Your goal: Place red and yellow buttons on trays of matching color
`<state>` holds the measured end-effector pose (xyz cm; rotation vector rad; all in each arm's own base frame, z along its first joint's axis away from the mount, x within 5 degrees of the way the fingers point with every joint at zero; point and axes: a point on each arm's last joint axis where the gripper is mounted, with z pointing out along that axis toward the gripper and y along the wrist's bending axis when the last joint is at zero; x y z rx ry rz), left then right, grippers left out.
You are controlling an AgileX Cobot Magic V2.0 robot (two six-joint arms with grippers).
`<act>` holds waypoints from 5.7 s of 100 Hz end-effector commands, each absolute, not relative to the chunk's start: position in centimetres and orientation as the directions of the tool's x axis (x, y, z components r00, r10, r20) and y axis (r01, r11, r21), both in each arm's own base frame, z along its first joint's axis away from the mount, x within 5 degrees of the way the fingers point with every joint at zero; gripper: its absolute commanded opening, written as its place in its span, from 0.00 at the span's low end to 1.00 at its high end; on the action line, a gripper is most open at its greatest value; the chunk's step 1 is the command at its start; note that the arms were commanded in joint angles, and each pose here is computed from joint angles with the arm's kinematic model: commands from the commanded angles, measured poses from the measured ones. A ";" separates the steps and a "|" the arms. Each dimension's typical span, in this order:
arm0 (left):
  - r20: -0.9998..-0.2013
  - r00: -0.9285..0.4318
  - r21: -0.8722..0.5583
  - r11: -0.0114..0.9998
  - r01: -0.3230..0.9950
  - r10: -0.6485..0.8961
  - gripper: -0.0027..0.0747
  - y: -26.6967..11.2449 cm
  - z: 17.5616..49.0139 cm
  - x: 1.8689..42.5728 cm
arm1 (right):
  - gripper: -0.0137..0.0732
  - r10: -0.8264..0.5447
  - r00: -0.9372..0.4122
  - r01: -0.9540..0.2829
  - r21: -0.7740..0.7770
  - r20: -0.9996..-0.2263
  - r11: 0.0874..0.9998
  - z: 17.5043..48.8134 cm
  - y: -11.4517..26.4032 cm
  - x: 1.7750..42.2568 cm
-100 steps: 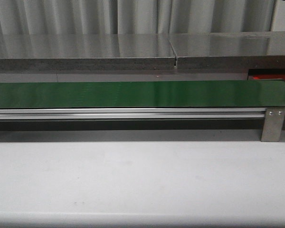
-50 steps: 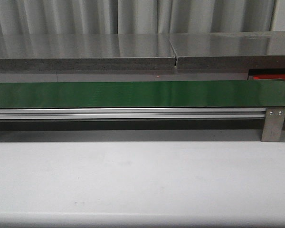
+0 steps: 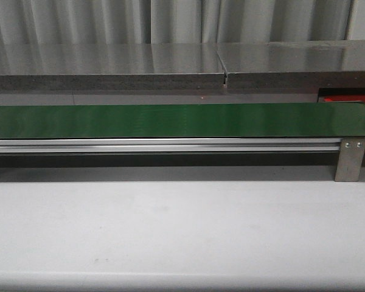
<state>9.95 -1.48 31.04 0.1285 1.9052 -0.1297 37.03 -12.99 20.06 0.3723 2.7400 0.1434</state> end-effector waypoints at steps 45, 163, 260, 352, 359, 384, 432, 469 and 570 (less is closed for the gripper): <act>-0.970 -0.243 -0.042 0.988 0.148 -0.004 0.01 -1.5 32.6 10.2 | 0.86 0.186 -0.726 0.141 0.121 -0.662 0.983 32.2 -9.9 34.5; -0.971 -0.241 -0.041 0.988 0.147 -0.005 0.01 -1.5 32.6 10.2 | 0.02 -0.049 -0.275 -0.070 -0.031 -0.960 0.997 32.4 0.6 7.8; -0.969 -0.247 -0.016 0.997 0.072 0.002 0.88 -0.7 34.0 11.5 | 0.02 -0.049 -0.277 -0.071 -0.030 -0.960 0.997 32.4 0.6 7.8; -0.716 -0.556 -0.159 0.874 -0.460 -0.423 0.88 15.2 29.0 31.9 | 0.02 -0.049 -0.278 -0.071 -0.030 -0.959 0.997 32.4 0.6 7.8; -0.695 -0.573 -0.160 0.870 -0.466 -0.435 0.88 15.7 27.8 32.8 | 0.02 -0.049 -0.278 -0.071 -0.030 -0.959 0.997 32.4 0.6 7.8; -0.658 -0.601 -0.158 0.863 -0.479 -0.454 0.88 17.4 25.6 35.1 | 0.02 -0.049 -0.279 -0.071 -0.030 -0.959 0.997 32.4 0.7 7.8; -0.591 -0.674 -0.123 0.875 -0.469 -0.444 0.88 18.8 22.2 37.7 | 0.02 -0.049 -0.280 -0.072 -0.030 -0.959 0.997 32.4 0.7 7.8; -0.553 -0.700 -0.115 0.874 -0.473 -0.451 0.86 19.1 19.9 38.2 | 0.02 -0.049 -0.280 -0.072 -0.030 -0.959 0.997 32.4 0.7 7.8; -0.695 -0.666 -0.097 0.953 -0.286 -0.271 0.01 11.7 30.4 36.7 | 0.02 -0.049 -0.281 -0.072 -0.030 -0.958 0.997 32.4 0.7 7.8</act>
